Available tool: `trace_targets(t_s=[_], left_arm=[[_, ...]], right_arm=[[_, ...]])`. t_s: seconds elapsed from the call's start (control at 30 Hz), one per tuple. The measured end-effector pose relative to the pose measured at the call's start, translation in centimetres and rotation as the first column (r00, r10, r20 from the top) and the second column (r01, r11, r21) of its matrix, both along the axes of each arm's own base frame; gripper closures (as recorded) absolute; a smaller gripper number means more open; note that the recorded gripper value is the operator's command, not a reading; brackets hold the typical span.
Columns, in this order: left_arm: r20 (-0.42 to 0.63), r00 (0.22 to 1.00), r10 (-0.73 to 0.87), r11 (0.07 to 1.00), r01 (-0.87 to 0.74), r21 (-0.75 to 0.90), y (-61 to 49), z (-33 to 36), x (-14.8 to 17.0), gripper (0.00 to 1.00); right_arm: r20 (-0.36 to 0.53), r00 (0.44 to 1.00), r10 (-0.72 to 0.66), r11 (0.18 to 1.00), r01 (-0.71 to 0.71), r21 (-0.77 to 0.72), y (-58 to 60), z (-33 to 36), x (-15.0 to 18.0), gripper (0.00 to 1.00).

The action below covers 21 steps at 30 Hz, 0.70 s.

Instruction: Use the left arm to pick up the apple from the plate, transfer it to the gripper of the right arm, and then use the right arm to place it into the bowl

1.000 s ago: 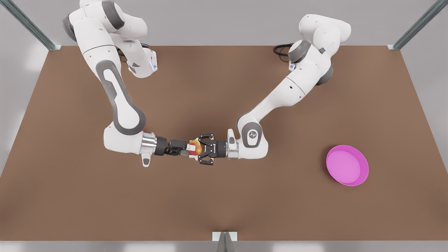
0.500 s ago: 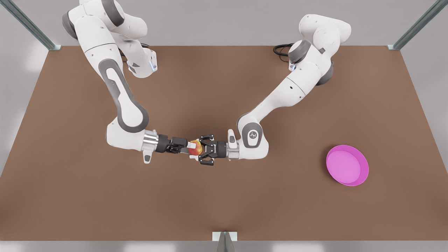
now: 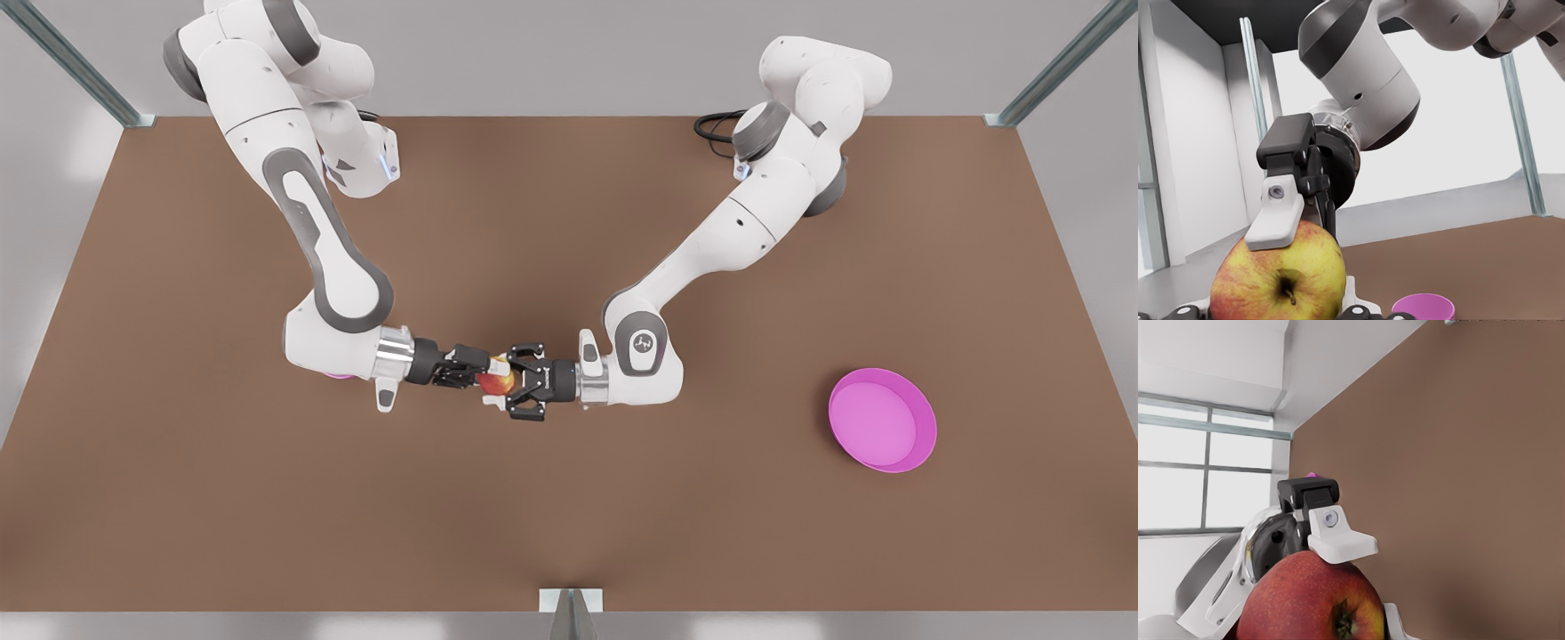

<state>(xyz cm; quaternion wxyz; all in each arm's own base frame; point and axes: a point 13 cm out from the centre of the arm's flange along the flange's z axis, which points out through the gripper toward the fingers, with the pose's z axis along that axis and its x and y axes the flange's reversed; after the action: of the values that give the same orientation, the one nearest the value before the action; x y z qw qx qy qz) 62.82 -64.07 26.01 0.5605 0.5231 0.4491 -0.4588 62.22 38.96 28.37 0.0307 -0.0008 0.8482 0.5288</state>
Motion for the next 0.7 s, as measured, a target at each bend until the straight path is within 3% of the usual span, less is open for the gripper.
trace_targets(t_s=[0.23,0.43,0.53,0.63,0.7], left_arm=[[0.007,1.0,-0.001,1.0,0.001,0.0,-0.1,0.1,-0.1,0.0],[0.014,1.0,0.026,0.999,-0.027,0.032,1.2,-1.2,1.2,0.0],[0.11,0.991,0.077,0.979,-0.095,0.178,11.1,-1.4,8.5,0.0],[0.224,0.972,0.077,0.888,-0.169,0.427,32.7,4.7,17.0,0.0],[0.266,0.964,-0.02,0.716,-0.172,0.676,41.6,9.7,16.4,0.0]], right_arm=[[0.006,1.0,-0.005,1.0,0.005,-0.003,-1.4,-0.6,0.2,0.39],[-0.002,1.0,-0.014,1.0,0.014,-0.023,-11.1,-2.3,2.0,0.38],[-0.009,0.999,0.035,0.996,-0.036,-0.078,-17.4,-4.3,1.2,0.38],[-0.011,0.994,0.11,0.98,-0.111,-0.163,-23.7,-5.4,-0.3,0.38],[-0.017,0.984,0.177,0.959,-0.176,-0.223,-26.3,-5.8,-1.7,0.38]])
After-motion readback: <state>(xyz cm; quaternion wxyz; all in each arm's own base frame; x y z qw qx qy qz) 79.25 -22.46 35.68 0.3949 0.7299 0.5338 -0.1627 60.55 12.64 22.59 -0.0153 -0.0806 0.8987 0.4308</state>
